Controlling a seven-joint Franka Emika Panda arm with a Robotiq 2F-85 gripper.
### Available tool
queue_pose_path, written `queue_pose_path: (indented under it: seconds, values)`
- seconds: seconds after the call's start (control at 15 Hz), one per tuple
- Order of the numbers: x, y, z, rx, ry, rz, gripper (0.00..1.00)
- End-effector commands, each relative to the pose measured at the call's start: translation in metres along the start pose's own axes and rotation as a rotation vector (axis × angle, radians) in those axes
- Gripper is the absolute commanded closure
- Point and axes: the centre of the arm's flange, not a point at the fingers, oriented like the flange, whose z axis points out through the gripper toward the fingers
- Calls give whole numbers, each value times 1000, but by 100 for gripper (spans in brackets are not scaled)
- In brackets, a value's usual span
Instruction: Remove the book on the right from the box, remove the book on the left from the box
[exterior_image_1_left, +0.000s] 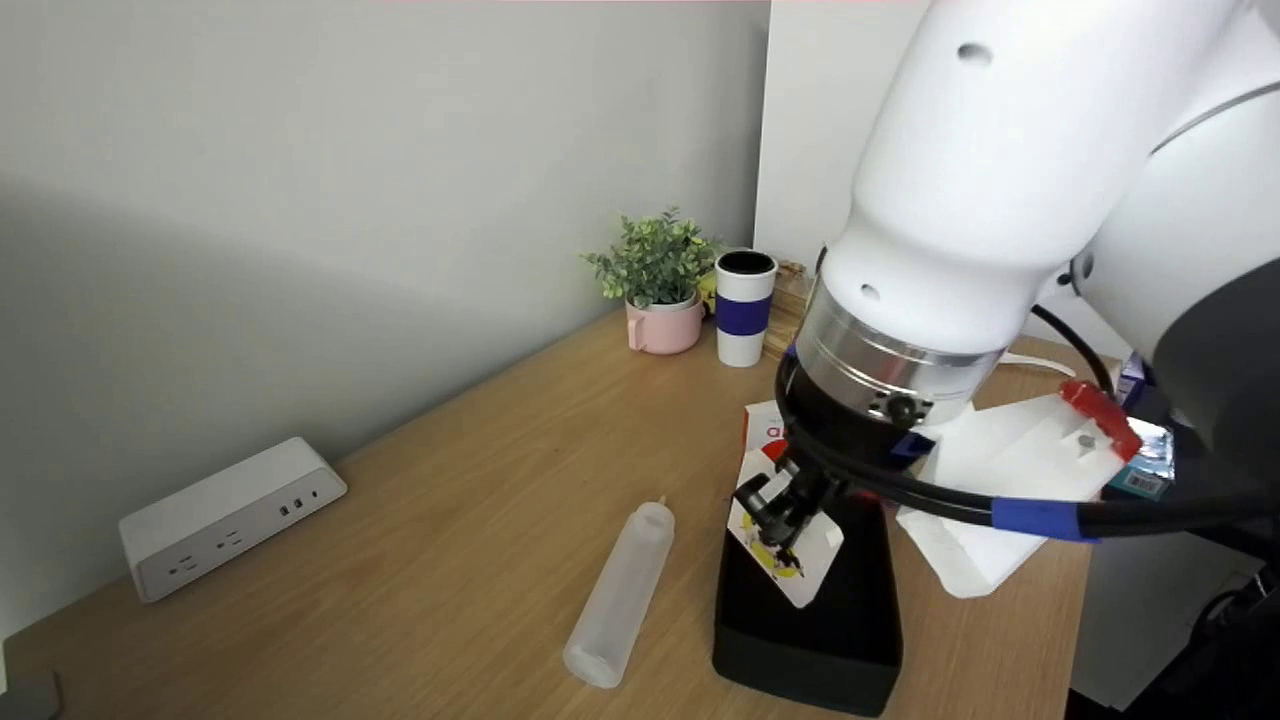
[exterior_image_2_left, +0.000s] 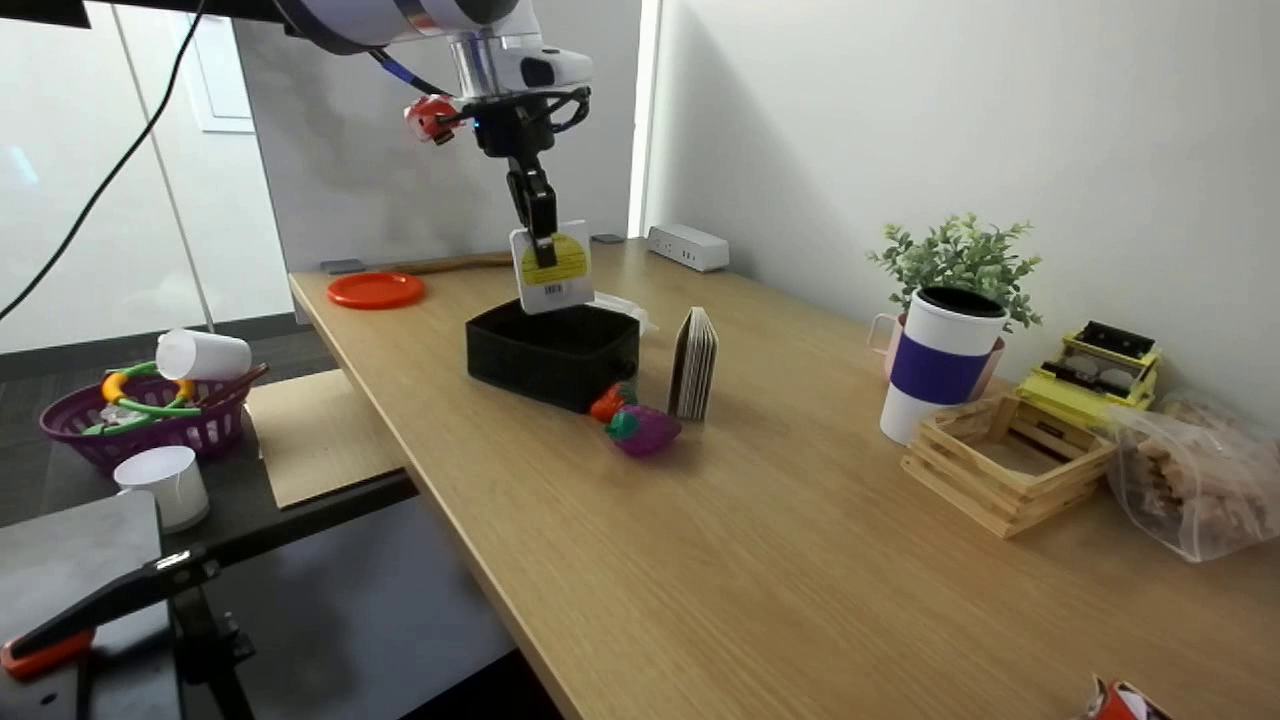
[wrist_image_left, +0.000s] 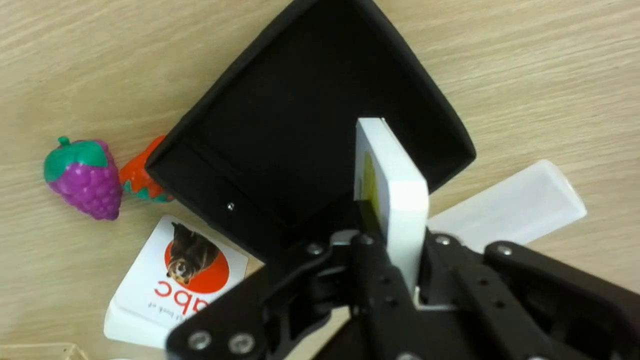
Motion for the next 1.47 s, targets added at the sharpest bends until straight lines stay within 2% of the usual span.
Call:
queue_pose_path:
  seconds: [0.0, 0.2, 0.47, 0.87, 0.93, 1.0, 1.27, 1.33, 1.4]
  values:
    - [-9, -4, -45, -37, 70, -24, 96]
    - [-8, -7, -74, -59, 117, -64, 96]
    - [-1, 4, -88, -73, 9, -274, 96]
    - [9, 37, -67, -50, -169, -562, 96]
    - [4, 26, -67, -50, -121, -484, 96]
    - [6, 30, -66, -50, -128, -492, 86]
    - [4, 26, -65, -49, -128, -488, 86]
    - [5, 27, -61, -72, -134, -500, 96]
    - [7, 29, -58, -84, -134, -506, 96]
